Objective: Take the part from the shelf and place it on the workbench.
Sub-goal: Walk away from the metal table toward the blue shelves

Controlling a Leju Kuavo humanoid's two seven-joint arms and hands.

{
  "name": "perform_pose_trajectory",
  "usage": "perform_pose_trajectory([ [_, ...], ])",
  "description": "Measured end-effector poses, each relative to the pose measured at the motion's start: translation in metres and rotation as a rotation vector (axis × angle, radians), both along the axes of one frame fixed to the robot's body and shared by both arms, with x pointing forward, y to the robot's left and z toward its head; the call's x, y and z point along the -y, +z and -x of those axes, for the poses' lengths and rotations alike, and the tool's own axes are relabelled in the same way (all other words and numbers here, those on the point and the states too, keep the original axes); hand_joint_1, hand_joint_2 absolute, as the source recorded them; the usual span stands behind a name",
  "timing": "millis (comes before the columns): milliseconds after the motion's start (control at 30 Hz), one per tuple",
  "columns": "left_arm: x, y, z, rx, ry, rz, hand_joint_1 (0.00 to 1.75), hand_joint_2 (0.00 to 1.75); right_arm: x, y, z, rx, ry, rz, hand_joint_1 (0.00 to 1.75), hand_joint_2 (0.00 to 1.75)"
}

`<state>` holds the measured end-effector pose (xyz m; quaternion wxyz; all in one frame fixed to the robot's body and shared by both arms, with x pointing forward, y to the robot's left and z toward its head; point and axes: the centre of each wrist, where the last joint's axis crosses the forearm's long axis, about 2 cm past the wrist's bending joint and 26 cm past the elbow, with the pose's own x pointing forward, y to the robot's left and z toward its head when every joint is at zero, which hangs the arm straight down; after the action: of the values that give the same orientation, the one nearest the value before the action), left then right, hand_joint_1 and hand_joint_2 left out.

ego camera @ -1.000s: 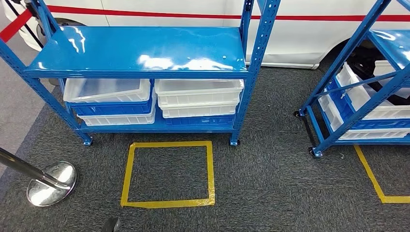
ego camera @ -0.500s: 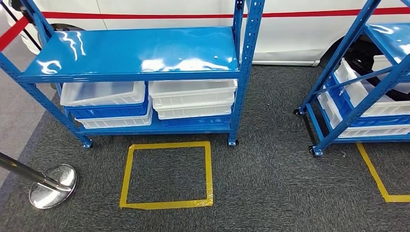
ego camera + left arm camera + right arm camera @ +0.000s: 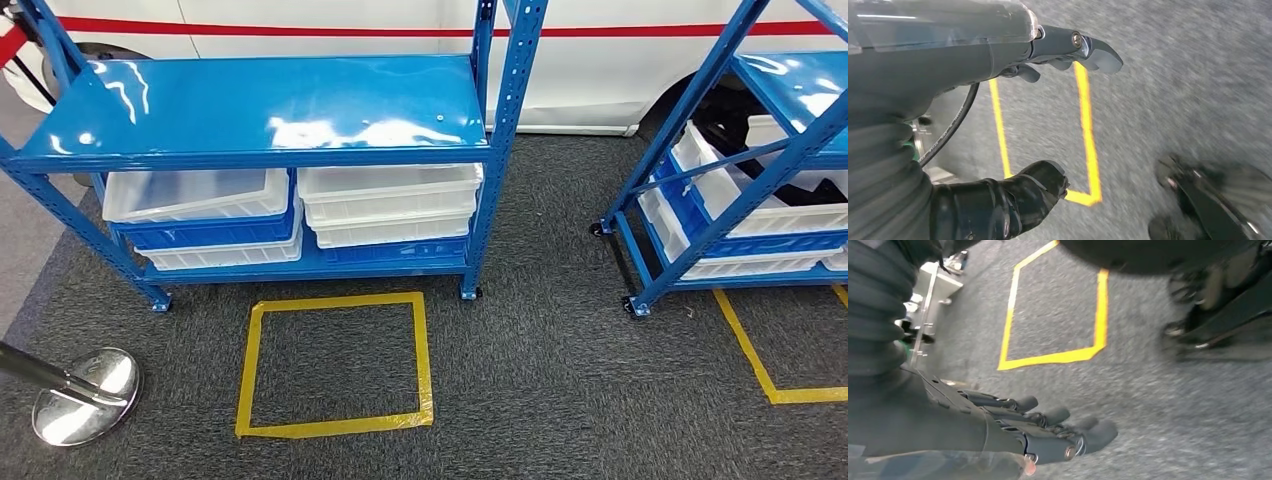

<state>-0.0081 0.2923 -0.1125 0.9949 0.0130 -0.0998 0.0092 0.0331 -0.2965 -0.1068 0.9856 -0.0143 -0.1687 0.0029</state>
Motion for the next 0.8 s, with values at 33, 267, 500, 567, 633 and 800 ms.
perform_pose_trajectory([
  [33, -0.001, 0.0, -0.002, 0.003, 0.003, -0.007, 0.0, 1.75, 0.001, 0.0, -0.001, 0.001, 0.0, 0.006, 0.0, 1.75],
  [267, -0.002, 0.001, -0.015, 0.024, 0.031, -0.056, 0.0, 1.75, 0.009, 0.0, -0.006, 0.012, -0.011, 0.05, 0.0, 1.75],
  [500, -0.002, 0.001, -0.027, 0.036, 0.068, -0.099, 0.0, 0.87, 0.008, 0.0, -0.013, 0.027, -0.029, 0.08, 0.0, 0.87],
  [567, -0.003, 0.001, -0.028, 0.036, 0.082, -0.114, 0.0, 0.0, 0.008, -0.001, -0.014, 0.029, -0.033, 0.087, 0.0, 0.0],
  [633, -0.003, 0.001, -0.029, 0.034, 0.095, -0.125, 0.0, 0.0, 0.006, -0.001, -0.015, 0.032, -0.035, 0.09, 0.0, 0.0],
  [800, 0.0, 0.002, -0.037, 0.042, 0.128, -0.147, 0.0, 0.0, 0.002, -0.001, -0.02, 0.049, -0.04, 0.096, 0.0, 1.75],
])
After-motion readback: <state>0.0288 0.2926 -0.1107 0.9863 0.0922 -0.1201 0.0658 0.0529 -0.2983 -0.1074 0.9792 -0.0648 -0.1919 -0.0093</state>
